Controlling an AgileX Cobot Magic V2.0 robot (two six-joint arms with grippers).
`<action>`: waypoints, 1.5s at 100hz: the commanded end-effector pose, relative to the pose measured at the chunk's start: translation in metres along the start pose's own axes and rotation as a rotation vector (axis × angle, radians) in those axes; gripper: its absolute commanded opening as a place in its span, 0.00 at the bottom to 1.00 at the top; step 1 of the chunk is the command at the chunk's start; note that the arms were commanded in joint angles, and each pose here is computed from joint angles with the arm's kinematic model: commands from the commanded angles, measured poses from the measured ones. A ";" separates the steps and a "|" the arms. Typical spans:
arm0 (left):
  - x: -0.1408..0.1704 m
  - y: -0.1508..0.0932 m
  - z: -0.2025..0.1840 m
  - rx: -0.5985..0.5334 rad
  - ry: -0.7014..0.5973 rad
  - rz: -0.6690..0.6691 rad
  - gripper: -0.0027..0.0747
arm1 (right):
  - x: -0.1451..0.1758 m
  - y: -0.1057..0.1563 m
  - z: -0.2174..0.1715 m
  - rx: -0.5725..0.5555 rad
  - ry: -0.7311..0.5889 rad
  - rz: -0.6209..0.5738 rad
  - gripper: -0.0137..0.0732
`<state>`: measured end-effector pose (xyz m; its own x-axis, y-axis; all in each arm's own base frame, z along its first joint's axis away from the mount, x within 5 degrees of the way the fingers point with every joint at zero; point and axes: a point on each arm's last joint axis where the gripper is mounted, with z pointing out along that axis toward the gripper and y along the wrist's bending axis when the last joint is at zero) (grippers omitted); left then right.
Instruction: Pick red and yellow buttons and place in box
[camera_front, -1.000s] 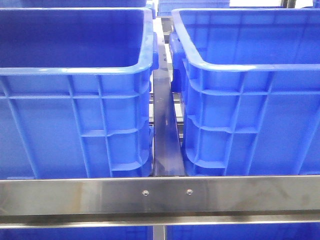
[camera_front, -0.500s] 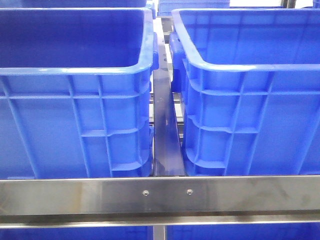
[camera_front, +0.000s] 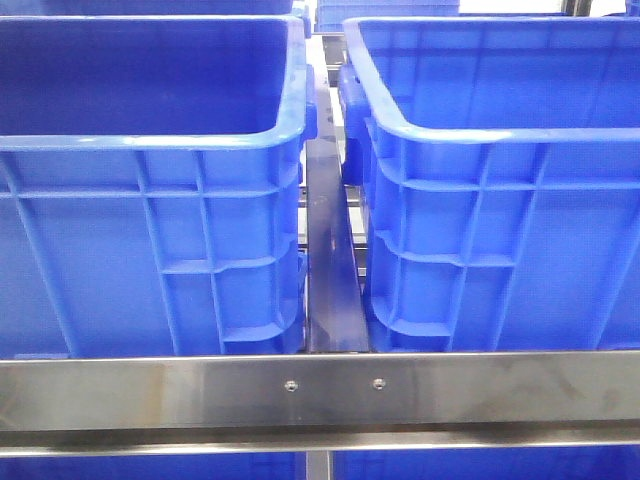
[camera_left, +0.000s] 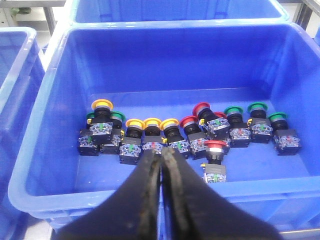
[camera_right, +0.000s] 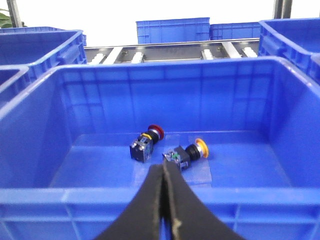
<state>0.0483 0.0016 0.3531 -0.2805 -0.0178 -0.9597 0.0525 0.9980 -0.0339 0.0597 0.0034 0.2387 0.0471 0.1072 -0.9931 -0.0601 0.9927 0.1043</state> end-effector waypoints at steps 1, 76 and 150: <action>-0.013 -0.001 -0.002 0.010 -0.088 -0.008 0.01 | -0.006 0.000 -0.003 -0.006 -0.112 -0.003 0.08; -0.013 -0.001 -0.002 0.010 -0.088 -0.008 0.01 | 0.026 -0.003 -0.007 -0.004 -0.110 -0.023 0.08; -0.013 -0.001 -0.002 0.010 -0.088 -0.008 0.01 | 0.026 -0.003 -0.007 -0.004 -0.107 -0.023 0.08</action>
<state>0.0483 0.0016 0.3531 -0.2805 -0.0178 -0.9597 0.0525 0.9980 -0.0339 0.0567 0.0031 0.2028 0.0488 0.0982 -0.9940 -0.0583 0.9937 0.0953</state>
